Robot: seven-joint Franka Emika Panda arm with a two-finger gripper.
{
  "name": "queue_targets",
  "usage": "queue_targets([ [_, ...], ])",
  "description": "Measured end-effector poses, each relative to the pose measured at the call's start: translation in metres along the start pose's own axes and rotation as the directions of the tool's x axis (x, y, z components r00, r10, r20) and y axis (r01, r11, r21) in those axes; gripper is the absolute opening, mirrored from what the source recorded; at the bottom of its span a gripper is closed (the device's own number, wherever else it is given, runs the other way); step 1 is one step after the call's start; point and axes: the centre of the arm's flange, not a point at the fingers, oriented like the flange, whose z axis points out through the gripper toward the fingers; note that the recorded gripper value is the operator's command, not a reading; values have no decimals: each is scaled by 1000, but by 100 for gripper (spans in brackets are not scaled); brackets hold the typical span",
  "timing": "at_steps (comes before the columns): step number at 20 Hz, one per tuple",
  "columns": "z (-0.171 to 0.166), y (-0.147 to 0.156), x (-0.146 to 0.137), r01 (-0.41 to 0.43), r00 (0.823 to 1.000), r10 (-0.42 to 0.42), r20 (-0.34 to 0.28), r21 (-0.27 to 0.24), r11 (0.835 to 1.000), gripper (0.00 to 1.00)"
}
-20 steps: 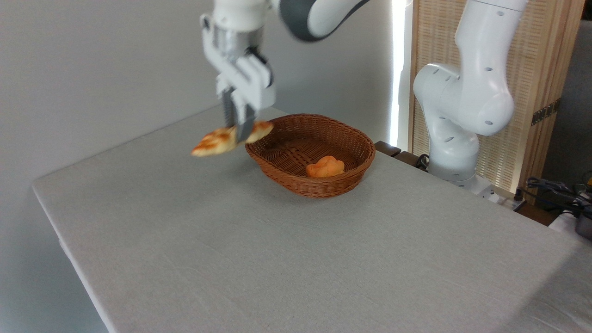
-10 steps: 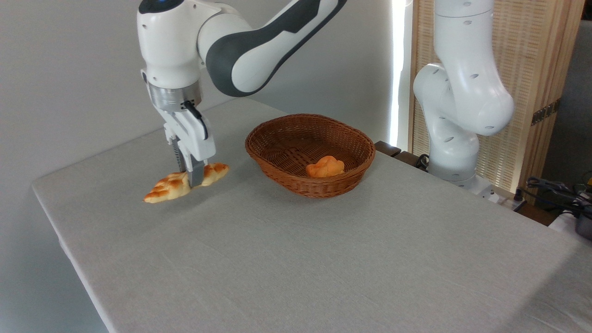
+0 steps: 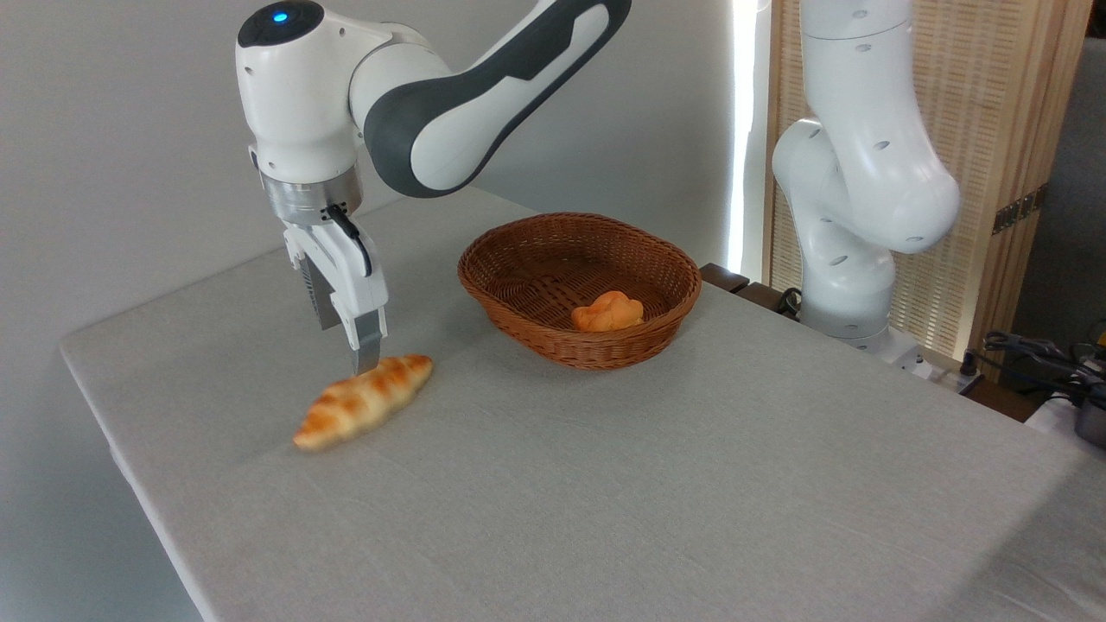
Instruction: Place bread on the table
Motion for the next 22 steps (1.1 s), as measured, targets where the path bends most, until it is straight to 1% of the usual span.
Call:
queue_targets([
  [3, -1, 0, 1, -1, 1000, 1, -1, 0, 1000, 100],
  [5, -8, 0, 2, -4, 1000, 4, -5, 6, 1000, 100],
  [7, -21, 1, 1, -19, 1000, 19, 11, 28, 999, 100],
  [9, -43, 0, -3, -24, 999, 22, 39, 58, 998, 100],
  [10, -63, -2, -8, -23, 998, 18, 60, 75, 997, 100],
  [11, -75, -3, -12, -21, 997, 15, 70, 82, 996, 100],
  [13, -116, -8, -30, -7, 994, -5, 106, 107, 994, 100],
  [15, -145, -15, -43, 7, 992, -25, 126, 139, 990, 100],
  [18, -170, -28, -52, 14, 990, -38, 135, 171, 985, 100],
  [20, -181, -41, -62, 6, 990, -30, 140, 169, 986, 100],
  [22, -184, -47, -68, 8, 988, -33, 152, 161, 987, 100],
])
